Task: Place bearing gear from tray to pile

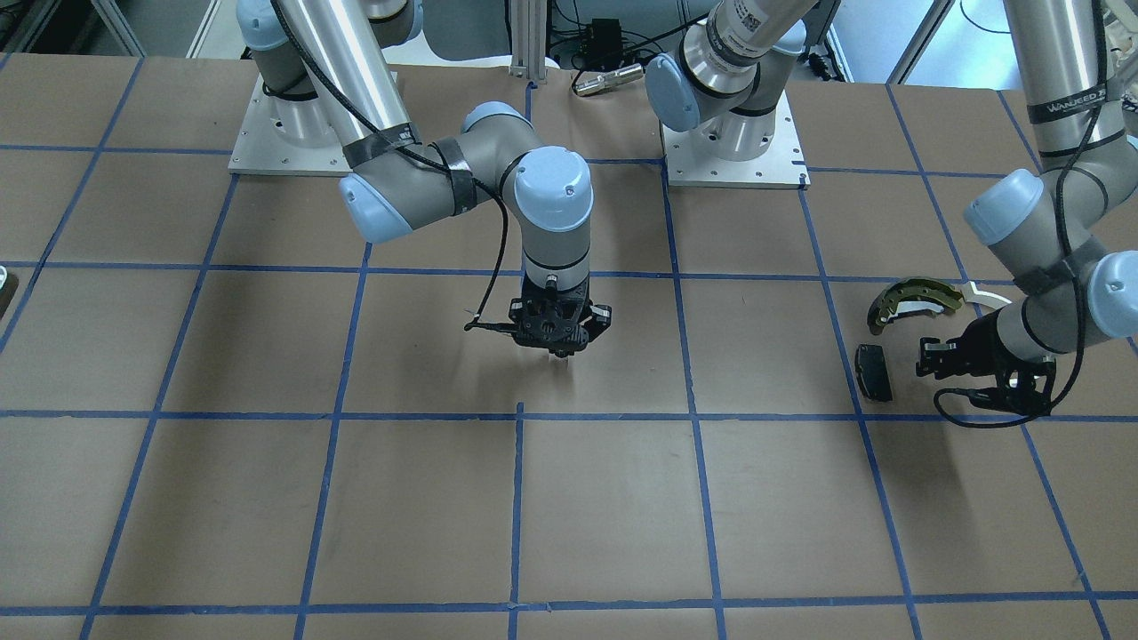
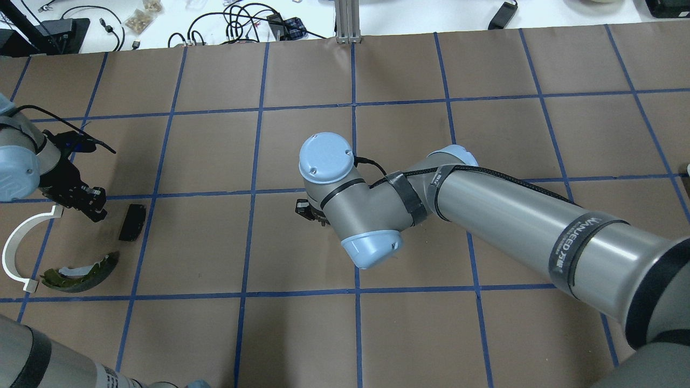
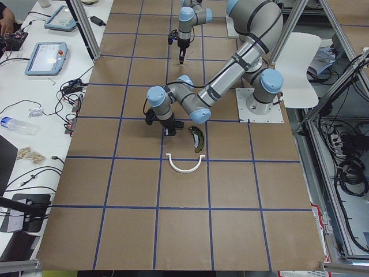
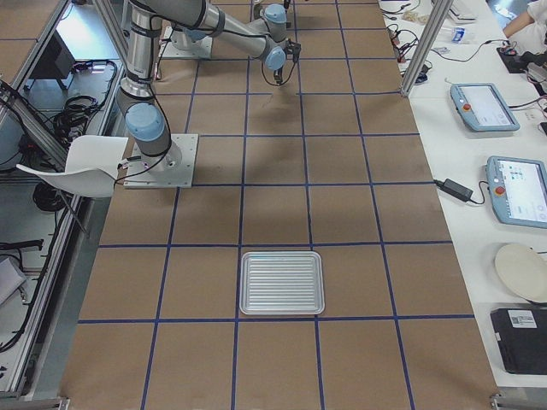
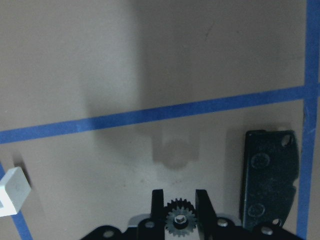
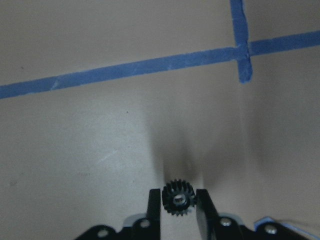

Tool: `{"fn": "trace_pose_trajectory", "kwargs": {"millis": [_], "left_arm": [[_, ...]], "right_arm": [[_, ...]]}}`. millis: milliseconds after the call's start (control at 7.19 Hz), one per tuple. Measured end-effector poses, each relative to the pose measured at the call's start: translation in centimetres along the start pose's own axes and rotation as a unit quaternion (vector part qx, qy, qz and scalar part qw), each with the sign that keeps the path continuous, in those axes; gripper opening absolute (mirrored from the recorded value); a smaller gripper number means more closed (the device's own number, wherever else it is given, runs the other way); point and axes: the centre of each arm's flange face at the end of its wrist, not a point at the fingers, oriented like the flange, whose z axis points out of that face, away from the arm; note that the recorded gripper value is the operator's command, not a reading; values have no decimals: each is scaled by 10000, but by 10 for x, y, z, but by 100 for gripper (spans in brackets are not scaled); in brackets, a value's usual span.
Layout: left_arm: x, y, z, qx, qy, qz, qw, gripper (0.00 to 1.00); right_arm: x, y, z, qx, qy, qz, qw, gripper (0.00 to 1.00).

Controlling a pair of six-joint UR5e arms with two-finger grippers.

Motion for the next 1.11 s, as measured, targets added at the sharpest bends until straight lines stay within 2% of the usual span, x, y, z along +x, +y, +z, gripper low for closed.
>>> {"fn": "trace_pose_trajectory", "kwargs": {"millis": [139, 278, 417, 556, 834, 1112], "left_arm": [[2, 3, 6, -46, 46, -16, 10000, 17], [4, 5, 9, -74, 70, -20, 9999, 74], [3, 5, 10, -85, 66, -19, 9999, 100], [3, 4, 9, -88, 56, -19, 9999, 100], [4, 1, 0, -9, 5, 0, 10000, 100], [12, -18, -31, 230, -189, 48, 9995, 100]], "right_arm": [[-1, 0, -1, 31, -29, -55, 10000, 100], [1, -5, -8, 102, -52, -202, 9997, 100], [12, -18, -22, 220, -56, -410, 9989, 100], [36, -39, -46, 285, -14, -555, 9981, 100], [119, -85, -112, 222, 164, -936, 9952, 100], [201, -113, -188, 244, 259, -1020, 9941, 100]]}}
